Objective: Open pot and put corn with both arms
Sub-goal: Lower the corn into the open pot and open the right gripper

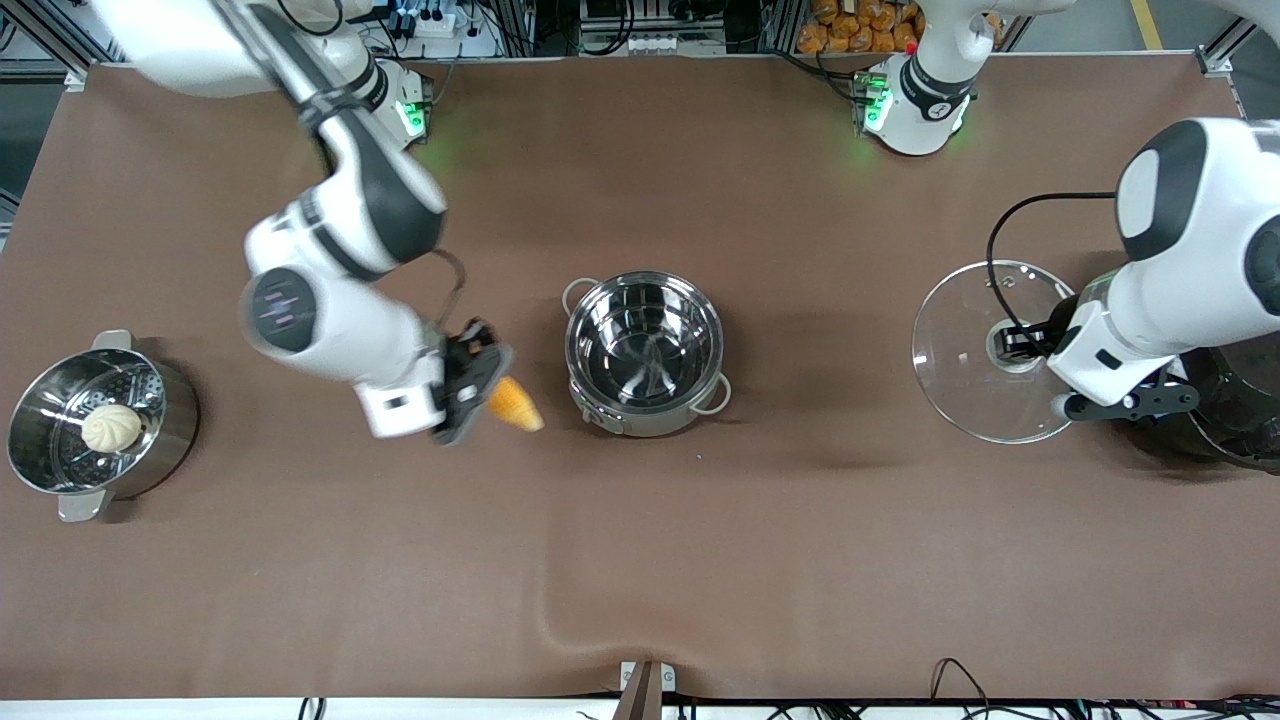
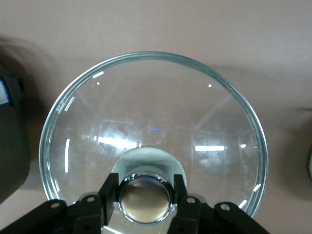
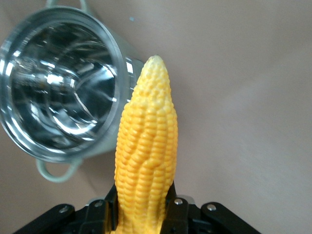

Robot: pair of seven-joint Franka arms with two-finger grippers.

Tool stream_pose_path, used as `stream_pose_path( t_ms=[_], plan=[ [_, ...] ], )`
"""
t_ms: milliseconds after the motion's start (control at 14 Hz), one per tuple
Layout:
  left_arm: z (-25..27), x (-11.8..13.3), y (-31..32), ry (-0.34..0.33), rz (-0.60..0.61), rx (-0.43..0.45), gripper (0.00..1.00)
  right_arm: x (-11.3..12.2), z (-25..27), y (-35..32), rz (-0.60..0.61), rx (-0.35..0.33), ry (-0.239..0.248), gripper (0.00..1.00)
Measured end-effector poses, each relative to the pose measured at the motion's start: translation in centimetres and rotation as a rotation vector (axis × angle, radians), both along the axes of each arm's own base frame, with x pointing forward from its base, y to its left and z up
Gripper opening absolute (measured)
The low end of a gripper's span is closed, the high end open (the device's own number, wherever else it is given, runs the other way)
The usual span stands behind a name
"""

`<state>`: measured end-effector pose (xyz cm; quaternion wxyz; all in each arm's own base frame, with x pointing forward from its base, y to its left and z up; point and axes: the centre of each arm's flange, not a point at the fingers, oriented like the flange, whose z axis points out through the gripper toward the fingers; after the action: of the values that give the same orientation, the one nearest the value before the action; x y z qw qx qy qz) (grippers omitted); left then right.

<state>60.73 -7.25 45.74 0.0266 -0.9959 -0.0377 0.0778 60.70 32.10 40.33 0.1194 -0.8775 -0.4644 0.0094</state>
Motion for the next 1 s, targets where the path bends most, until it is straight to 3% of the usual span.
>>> stream_pose_path(
  t_ms=[214,357,500,1000],
  plan=[
    [-3.5,-2.5,0.6,-0.009,0.002,-0.003,0.5,-5.2,-0.2,8.7,-0.069,-0.088,-0.024,0.37],
    [-4.7,-3.6,0.6,-0.003,0.0,-0.002,0.5,-9.4,-1.3,14.8,-0.124,-0.144,-0.085,0.37],
    [-5.5,-4.0,0.7,-0.013,-0.001,-0.004,0.5,-12.2,-3.7,18.7,-0.127,-0.17,-0.146,0.37],
    [-9.6,-5.1,0.8,-0.071,-0.005,-0.014,0.5,-10.5,-8.5,18.9,-0.076,-0.19,-0.258,0.37]
  ],
)
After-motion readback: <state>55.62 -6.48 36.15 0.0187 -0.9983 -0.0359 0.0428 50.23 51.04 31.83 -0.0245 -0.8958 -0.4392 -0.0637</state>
